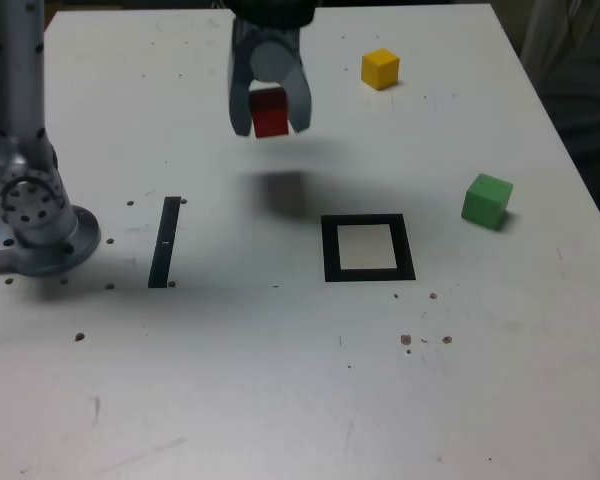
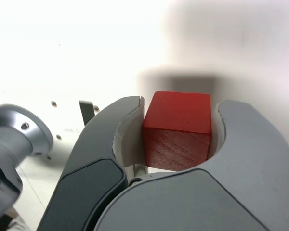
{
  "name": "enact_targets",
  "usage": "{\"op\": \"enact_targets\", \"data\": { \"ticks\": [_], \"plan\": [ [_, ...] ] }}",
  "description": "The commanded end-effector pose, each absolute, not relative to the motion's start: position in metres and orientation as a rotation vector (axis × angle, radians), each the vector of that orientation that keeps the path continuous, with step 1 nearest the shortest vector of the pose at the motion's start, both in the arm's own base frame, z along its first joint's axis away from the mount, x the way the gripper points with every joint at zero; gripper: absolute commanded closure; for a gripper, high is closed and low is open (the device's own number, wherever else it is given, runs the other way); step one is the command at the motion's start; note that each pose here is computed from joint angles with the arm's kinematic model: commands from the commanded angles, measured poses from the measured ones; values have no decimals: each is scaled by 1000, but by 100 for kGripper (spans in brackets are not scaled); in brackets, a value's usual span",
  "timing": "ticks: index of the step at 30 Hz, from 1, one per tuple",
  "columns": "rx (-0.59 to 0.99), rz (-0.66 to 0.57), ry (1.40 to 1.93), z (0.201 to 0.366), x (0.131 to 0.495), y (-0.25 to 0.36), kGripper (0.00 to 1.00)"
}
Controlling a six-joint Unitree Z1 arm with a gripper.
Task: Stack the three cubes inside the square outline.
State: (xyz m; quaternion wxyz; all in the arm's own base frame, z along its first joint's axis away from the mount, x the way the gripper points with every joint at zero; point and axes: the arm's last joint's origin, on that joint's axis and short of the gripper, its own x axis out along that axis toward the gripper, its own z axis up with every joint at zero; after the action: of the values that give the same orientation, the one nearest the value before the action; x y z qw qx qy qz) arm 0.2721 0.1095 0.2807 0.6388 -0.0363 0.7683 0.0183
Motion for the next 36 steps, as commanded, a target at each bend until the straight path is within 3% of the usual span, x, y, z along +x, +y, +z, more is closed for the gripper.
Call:
{"op": "enact_targets", "data": {
  "ticks": [1,15,36],
  "plan": [
    [-73,33,1747,283,275,99,74],
    [-7,-54,1729,286,303,28,74],
    [-4,-126,1763,249,348,0,74]
  ]
}}
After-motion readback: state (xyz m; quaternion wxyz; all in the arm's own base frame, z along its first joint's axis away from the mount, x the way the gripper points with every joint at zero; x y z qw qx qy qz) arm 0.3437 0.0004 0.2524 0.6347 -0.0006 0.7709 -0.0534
